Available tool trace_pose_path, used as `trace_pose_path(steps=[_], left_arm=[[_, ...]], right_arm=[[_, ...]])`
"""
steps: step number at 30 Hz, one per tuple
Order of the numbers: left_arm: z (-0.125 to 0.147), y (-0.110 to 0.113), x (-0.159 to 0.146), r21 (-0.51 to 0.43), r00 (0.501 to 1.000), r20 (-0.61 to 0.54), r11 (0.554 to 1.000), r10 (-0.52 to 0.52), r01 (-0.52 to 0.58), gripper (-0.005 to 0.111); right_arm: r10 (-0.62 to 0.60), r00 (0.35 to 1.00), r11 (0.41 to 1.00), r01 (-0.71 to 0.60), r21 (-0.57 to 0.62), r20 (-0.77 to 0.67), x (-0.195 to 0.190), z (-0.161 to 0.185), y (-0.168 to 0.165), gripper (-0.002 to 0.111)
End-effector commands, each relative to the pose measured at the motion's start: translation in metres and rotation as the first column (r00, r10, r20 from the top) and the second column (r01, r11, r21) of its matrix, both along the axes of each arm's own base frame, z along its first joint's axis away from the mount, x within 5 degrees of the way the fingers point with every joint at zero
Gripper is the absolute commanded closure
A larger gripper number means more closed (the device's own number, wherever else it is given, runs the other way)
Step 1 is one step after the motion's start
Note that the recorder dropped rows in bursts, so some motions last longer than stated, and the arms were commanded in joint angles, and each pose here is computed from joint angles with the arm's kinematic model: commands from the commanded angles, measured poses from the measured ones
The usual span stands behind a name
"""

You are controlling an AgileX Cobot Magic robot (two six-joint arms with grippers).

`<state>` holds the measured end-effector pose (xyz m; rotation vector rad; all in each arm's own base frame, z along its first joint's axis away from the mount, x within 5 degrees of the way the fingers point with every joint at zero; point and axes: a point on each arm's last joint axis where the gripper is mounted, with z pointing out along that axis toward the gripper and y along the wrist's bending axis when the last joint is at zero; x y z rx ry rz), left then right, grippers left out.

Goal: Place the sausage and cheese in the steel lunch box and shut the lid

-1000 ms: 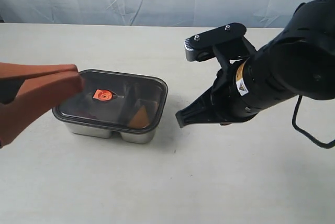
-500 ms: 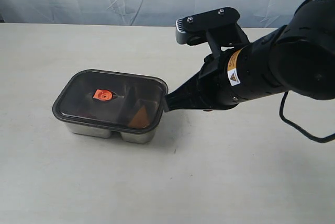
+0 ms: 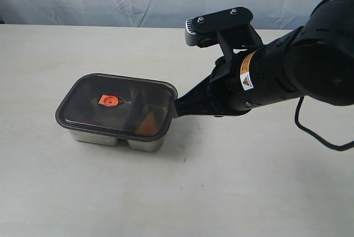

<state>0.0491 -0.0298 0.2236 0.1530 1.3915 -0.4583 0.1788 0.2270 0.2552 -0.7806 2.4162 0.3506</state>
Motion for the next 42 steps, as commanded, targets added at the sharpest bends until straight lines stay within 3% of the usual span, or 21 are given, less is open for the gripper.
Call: trace_pose_path(steps=[1, 13, 20, 23, 29, 33, 37, 42], left_arm=[[0.000, -0.003, -0.002, 0.008, 0.999, 0.019, 0.999, -0.032, 0.031, 0.107], [0.000, -0.005, -0.003, 0.015, 0.998, 0.029, 0.999, -0.051, 0.050, 0.107], [-0.005, 0.001, 0.001, 0.198, 0.998, 0.037, 0.979, 0.050, -0.056, 0.107], [0.001, 0.001, 0.000, 0.285, 0.996, 0.046, 0.955, 0.071, -0.081, 0.107], [0.011, 0.008, 0.000, 0.142, 0.990, 0.014, 0.980, 0.142, -0.143, 0.107], [0.014, 0.015, 0.001, 0.040, 0.980, -0.007, 0.980, 0.197, -0.196, 0.107], [0.015, 0.024, 0.002, -0.050, 0.958, -0.027, 0.957, 0.284, -0.285, 0.107], [0.012, 0.027, 0.003, 0.024, 0.945, -0.033, 0.945, 0.326, -0.325, 0.107]], right_arm=[[-0.002, 1.000, 1.000, 0.002, 0.011, 0.005, -0.001, 0.002, -0.001, 0.108], [-0.002, 1.000, 1.000, 0.002, 0.011, 0.005, -0.001, 0.002, -0.001, 0.108], [-0.002, 1.000, 1.000, 0.002, 0.014, 0.008, -0.001, 0.003, -0.002, 0.108], [-0.010, 1.000, 0.997, 0.008, 0.075, 0.029, -0.008, 0.020, -0.010, 0.108], [-0.014, 0.972, 0.970, -0.043, 0.238, 0.236, -0.036, 0.088, -0.054, 0.108], [-0.123, 0.935, 0.925, -0.014, 0.380, 0.334, -0.060, 0.118, -0.106, 0.108], [-0.314, 0.888, 0.862, 0.119, 0.492, 0.336, -0.076, 0.100, -0.154, 0.108], [-0.504, 0.779, 0.786, 0.234, 0.573, 0.373, -0.091, 0.049, -0.189, 0.108]])
